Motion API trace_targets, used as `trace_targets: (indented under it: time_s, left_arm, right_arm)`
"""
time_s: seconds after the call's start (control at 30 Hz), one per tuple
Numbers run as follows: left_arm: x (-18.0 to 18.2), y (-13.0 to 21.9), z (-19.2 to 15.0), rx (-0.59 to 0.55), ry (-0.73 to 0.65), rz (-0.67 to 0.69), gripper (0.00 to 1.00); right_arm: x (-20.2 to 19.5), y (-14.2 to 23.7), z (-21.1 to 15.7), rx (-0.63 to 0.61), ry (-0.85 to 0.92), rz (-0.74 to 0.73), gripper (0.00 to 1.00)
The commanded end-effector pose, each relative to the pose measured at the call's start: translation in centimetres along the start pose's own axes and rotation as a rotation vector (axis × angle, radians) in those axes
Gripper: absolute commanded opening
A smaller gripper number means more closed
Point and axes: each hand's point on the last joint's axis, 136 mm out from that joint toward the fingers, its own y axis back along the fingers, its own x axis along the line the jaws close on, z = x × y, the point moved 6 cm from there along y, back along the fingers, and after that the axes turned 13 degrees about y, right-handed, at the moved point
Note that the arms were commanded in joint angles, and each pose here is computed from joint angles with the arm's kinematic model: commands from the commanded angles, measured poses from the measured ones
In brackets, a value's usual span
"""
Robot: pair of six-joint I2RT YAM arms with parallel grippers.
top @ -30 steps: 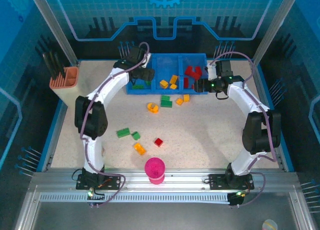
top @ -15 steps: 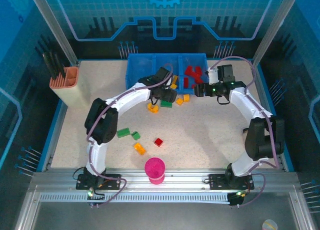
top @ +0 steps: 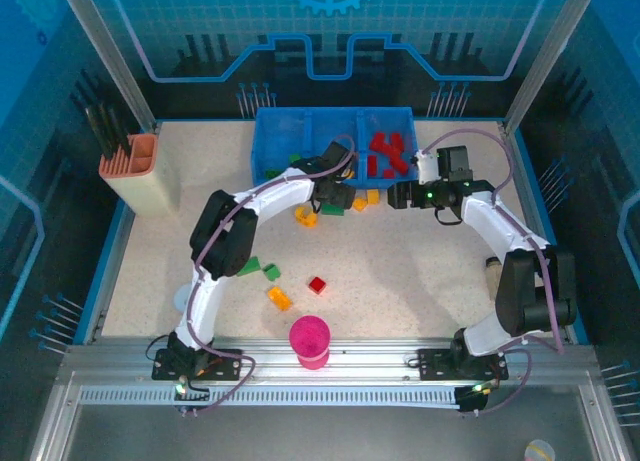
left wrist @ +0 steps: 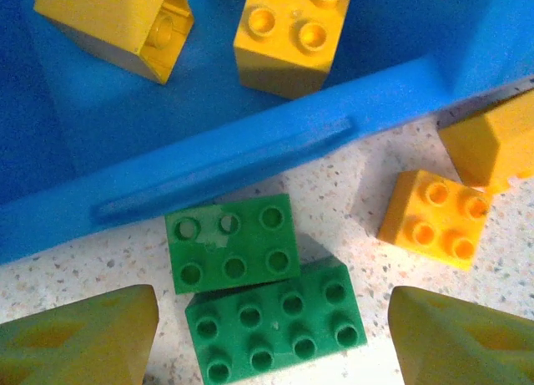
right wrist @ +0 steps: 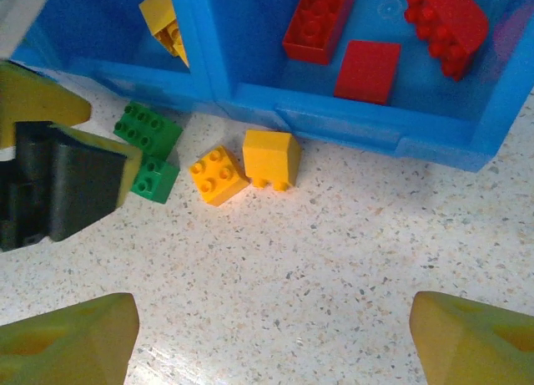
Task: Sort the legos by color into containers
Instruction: Pick up the lego from the center of the table.
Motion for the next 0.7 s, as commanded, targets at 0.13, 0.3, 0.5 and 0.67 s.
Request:
trace_targets:
  time_s: [0.13,0.3,0.5,0.67]
  left_arm:
    - [-0.2,-1.8,0.3,-0.013,0.026,0.051,0.75]
    - [-0.1,-2.7,0.3,-0.001,0.018,0.077,0.76]
    - [0.1,-3.7,-0.2,0.020,0.016,0.095,0.74]
    - [0.3,-4.4,-0.8,0.050,0.007,0.108,0.65]
  right_arm:
    - [0.3,0.6,0.5,-0.047,-0.007,0.030,0.86]
    - [0.3,0.2,0.4,-0.042,-0.014,0.038,0.86]
    - [0.1,-0.1,0.3,-0.039,-0.019,0.040,0.86]
    - [-0.1,-0.3,0.2,-0.034,-0.026,0.038,0.86]
